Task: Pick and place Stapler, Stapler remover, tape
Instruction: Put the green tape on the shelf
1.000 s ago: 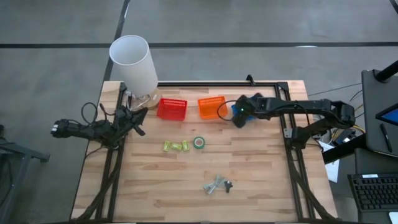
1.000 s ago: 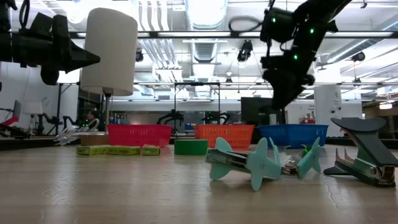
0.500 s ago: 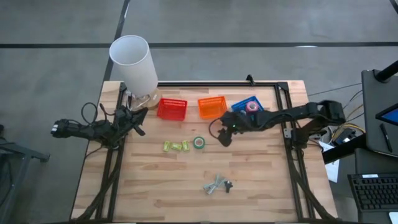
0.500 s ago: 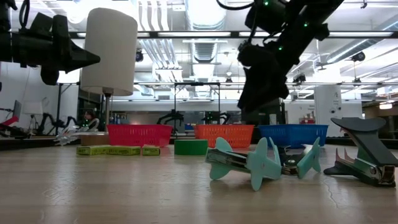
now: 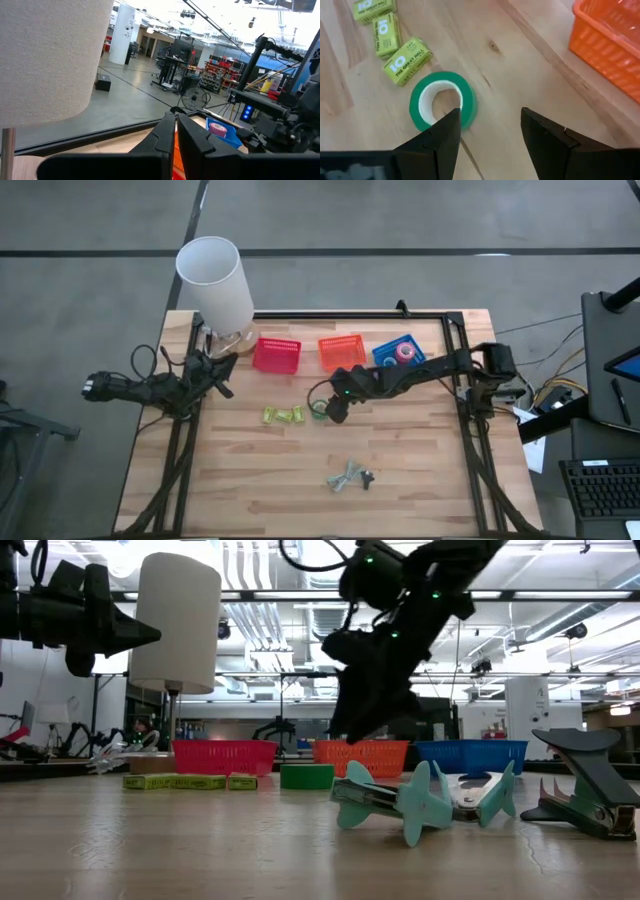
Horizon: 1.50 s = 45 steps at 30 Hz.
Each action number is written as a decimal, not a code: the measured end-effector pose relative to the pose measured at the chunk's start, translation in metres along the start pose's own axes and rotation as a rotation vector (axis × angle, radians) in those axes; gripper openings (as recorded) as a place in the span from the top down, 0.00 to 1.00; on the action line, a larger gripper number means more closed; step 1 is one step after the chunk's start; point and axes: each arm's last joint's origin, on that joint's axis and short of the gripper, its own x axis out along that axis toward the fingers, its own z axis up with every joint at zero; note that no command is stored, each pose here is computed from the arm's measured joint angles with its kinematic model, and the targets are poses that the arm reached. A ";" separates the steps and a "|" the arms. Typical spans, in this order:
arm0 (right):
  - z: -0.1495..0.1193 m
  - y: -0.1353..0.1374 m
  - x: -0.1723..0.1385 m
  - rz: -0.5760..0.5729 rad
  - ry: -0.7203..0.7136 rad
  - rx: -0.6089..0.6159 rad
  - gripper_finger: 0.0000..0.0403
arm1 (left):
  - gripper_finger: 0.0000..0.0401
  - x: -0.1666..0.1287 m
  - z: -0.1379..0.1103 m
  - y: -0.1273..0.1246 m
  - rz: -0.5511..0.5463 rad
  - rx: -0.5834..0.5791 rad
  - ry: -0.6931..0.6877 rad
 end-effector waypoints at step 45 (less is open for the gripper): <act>-0.003 0.017 0.007 -0.096 0.257 -0.137 0.91 | 0.94 0.000 0.000 0.000 0.000 0.001 0.001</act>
